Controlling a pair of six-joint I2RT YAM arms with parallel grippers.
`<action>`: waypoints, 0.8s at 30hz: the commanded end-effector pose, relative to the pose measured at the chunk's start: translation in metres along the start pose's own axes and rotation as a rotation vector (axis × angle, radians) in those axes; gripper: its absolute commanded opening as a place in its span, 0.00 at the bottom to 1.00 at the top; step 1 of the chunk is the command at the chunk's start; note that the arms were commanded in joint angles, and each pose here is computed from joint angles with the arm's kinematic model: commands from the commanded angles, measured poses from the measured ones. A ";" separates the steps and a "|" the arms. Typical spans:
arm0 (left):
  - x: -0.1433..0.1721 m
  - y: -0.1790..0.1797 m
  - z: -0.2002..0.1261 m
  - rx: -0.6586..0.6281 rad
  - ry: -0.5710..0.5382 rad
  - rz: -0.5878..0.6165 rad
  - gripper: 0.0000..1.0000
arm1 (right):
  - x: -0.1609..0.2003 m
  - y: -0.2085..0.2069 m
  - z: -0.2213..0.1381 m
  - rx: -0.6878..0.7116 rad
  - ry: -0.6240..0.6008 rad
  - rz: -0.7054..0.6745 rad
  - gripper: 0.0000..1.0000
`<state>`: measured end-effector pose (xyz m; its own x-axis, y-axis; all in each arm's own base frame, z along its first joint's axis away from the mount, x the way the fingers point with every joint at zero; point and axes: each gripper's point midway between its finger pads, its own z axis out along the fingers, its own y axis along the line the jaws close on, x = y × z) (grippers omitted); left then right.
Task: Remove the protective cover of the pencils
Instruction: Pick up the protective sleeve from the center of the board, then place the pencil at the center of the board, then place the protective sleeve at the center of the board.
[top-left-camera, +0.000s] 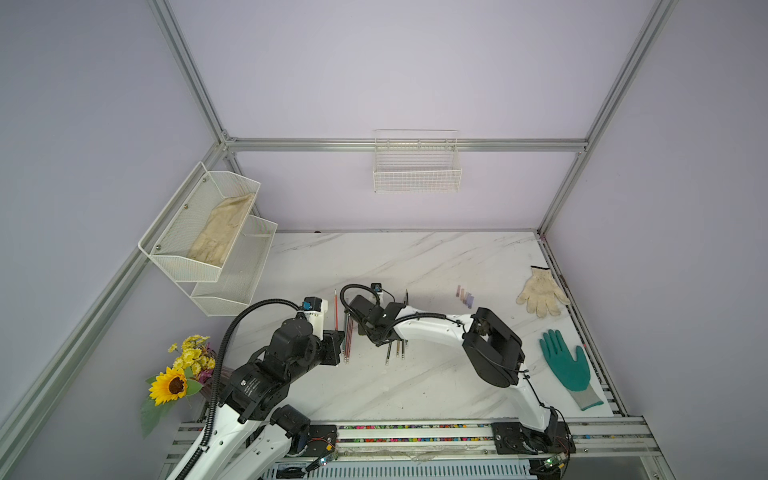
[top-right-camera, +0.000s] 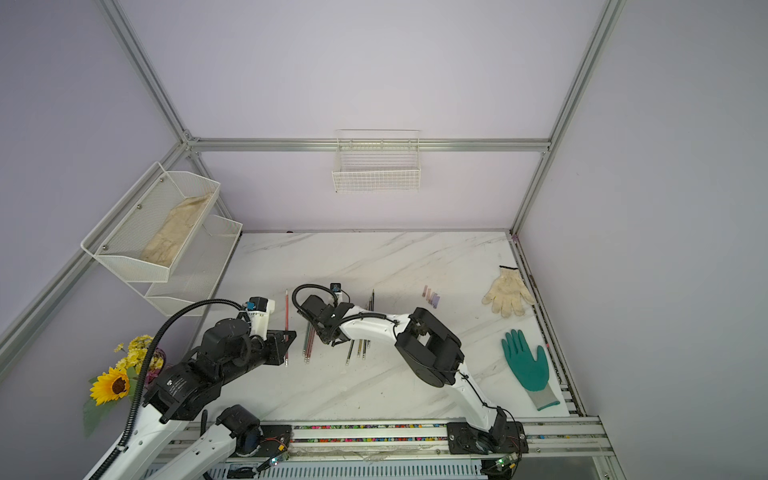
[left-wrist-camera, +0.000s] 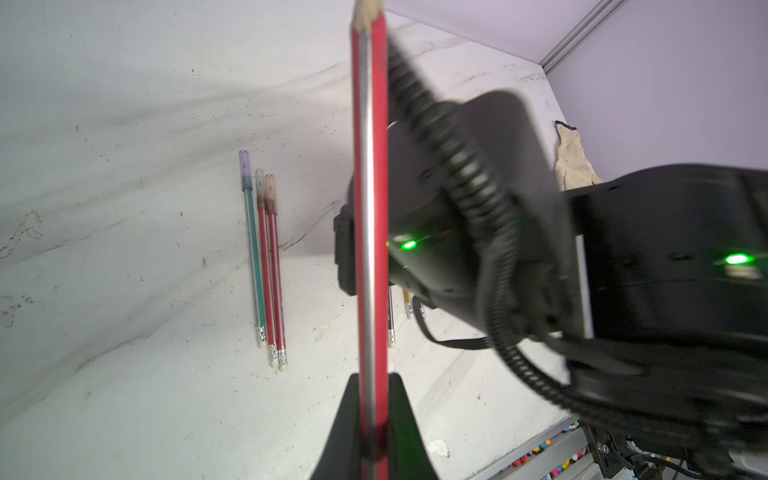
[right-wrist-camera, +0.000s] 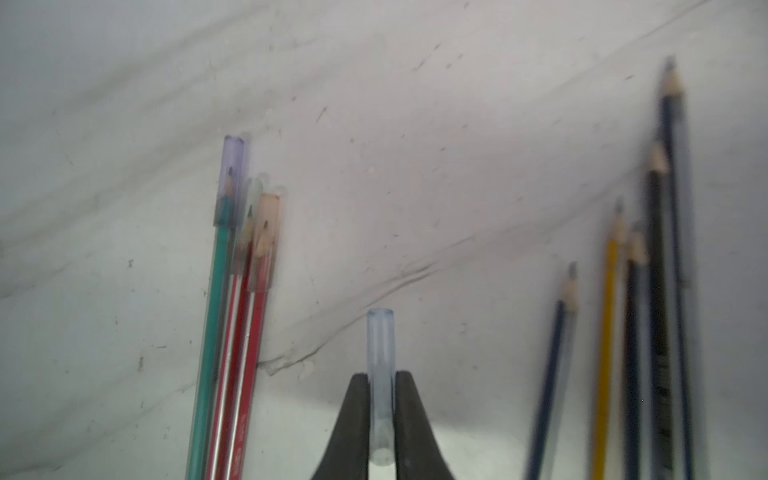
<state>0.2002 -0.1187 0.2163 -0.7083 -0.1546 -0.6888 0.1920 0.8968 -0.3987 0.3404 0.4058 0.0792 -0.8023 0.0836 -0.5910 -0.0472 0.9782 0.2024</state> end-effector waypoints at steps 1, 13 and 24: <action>-0.014 -0.018 0.013 0.057 0.017 0.030 0.00 | -0.068 -0.029 -0.049 -0.034 -0.133 0.105 0.05; 0.011 -0.043 0.137 0.151 0.245 0.006 0.02 | -0.110 -0.273 -0.104 0.072 -0.197 0.407 0.06; 0.043 -0.017 0.201 0.028 0.412 0.108 0.01 | -0.063 -0.361 -0.059 0.146 -0.089 0.543 0.06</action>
<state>0.2669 -0.2018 0.0351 -0.9505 0.0991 -0.2945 0.2026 0.9162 -0.3456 0.3648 0.0359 0.1044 -0.6190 0.5900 -0.5184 0.4597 0.8074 0.3699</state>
